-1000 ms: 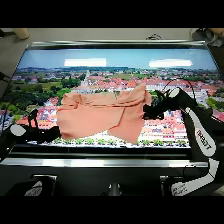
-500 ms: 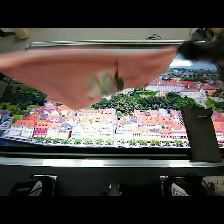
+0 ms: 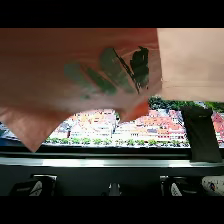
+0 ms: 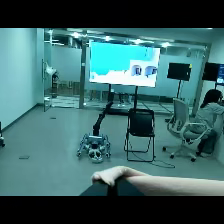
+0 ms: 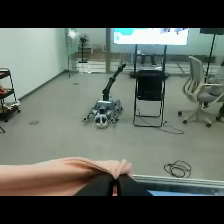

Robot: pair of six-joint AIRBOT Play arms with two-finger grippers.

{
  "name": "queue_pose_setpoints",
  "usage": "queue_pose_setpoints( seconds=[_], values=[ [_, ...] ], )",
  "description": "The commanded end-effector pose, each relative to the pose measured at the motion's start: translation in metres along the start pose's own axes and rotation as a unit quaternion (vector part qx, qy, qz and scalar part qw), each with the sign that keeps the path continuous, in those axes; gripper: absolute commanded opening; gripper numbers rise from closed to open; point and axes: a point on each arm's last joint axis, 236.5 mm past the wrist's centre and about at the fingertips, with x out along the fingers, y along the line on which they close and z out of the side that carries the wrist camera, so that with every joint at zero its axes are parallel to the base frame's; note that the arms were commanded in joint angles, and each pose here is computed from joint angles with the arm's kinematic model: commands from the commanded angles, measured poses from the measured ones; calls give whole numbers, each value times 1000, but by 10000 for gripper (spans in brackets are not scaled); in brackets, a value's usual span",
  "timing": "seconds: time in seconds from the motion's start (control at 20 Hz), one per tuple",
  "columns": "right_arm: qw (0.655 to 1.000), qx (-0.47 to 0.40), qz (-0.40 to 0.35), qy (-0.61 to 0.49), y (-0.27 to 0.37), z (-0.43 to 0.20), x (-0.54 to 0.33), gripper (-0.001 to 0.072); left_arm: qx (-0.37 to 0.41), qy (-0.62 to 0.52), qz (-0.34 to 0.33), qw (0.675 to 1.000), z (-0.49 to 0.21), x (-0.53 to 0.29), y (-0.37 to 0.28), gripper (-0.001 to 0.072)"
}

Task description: Fold the shirts.

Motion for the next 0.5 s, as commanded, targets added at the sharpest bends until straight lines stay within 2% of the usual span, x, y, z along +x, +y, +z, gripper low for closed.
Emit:
queue_pose_setpoints(
  seconds=[0.0,0.1,0.15,0.3,0.45],
  values=[
    [997,15,-16,80,-12,-40,16,27,17,101,13,995,-49,27,13,24],
    [980,30,-6,195,-17,-103,45,28,14,211,15,977,-117,62,26,24],
    [960,49,8,277,-16,-148,59,28,10,265,16,964,-156,80,34,24],
    [861,89,25,501,-27,-291,94,28,-23,430,26,902,-302,122,60,24],
    [777,143,15,613,-33,-413,136,27,-33,549,22,835,-441,139,78,24]
  ],
)
